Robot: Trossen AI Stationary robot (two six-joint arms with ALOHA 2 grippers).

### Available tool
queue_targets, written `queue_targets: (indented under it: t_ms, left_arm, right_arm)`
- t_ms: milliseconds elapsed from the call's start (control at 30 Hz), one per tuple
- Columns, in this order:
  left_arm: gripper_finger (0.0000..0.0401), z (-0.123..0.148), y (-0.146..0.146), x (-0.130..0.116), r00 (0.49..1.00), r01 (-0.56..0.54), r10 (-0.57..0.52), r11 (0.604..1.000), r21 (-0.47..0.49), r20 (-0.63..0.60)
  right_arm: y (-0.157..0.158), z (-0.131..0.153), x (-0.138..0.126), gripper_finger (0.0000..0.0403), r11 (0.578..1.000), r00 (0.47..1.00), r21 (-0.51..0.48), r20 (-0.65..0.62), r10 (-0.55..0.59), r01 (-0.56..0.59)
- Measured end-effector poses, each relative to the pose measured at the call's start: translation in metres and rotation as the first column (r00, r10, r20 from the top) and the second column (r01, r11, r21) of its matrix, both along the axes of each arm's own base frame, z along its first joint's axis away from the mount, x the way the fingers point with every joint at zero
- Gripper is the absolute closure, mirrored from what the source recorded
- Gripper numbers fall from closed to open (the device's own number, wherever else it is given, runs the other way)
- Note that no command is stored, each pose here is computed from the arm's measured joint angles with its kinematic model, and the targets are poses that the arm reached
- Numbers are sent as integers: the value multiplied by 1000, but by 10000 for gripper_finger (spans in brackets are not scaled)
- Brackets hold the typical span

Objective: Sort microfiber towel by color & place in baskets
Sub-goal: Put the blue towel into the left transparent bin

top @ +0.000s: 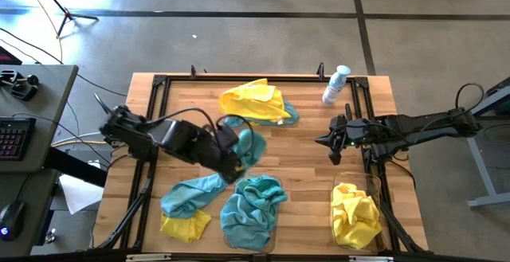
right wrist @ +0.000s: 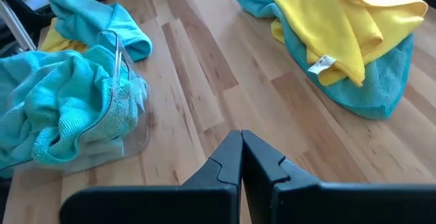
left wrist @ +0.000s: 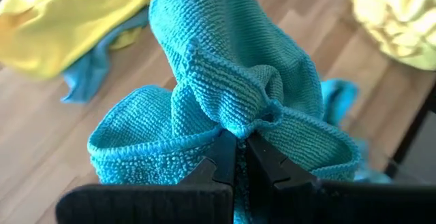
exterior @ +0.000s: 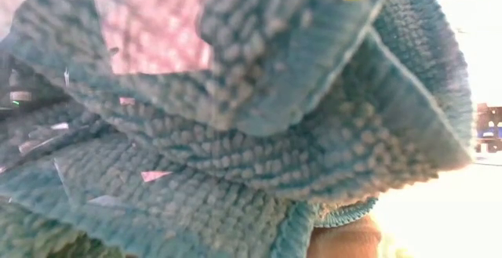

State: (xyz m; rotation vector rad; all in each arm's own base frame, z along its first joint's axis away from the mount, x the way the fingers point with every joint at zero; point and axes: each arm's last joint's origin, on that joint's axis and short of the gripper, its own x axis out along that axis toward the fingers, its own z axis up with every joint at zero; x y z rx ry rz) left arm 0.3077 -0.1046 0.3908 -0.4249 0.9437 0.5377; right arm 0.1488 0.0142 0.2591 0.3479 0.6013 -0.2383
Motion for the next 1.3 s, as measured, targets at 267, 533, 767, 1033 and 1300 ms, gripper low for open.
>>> queue_targets:
  t_ms: [267, 533, 767, 1033, 1300]
  left_arm:
    - [401, 9, -28, 29, 995, 83, -83, 997, -3, 59]
    - [401, 3, -56, 44, 982, 185, -178, 975, -121, 66]
    - [401, -13, -84, 54, 958, 284, -279, 911, -299, 57]
    - [401, -25, -80, 64, 945, 318, -326, 901, -295, 24]
    - [401, -41, -55, 85, 903, 408, -428, 878, -252, -29]
  right_arm:
    - [1, 0, 0, 402, 999, 999, -10, -11, 52, -52]
    - [1, -3, -2, 402, 998, 997, -12, -43, 60, -61]
    - [1, -5, -4, 402, 998, 995, -4, -74, 66, -66]
    - [1, -5, -4, 402, 998, 996, 17, -74, 56, -55]
    - [2, -6, -4, 402, 996, 995, 60, -80, 65, -61]
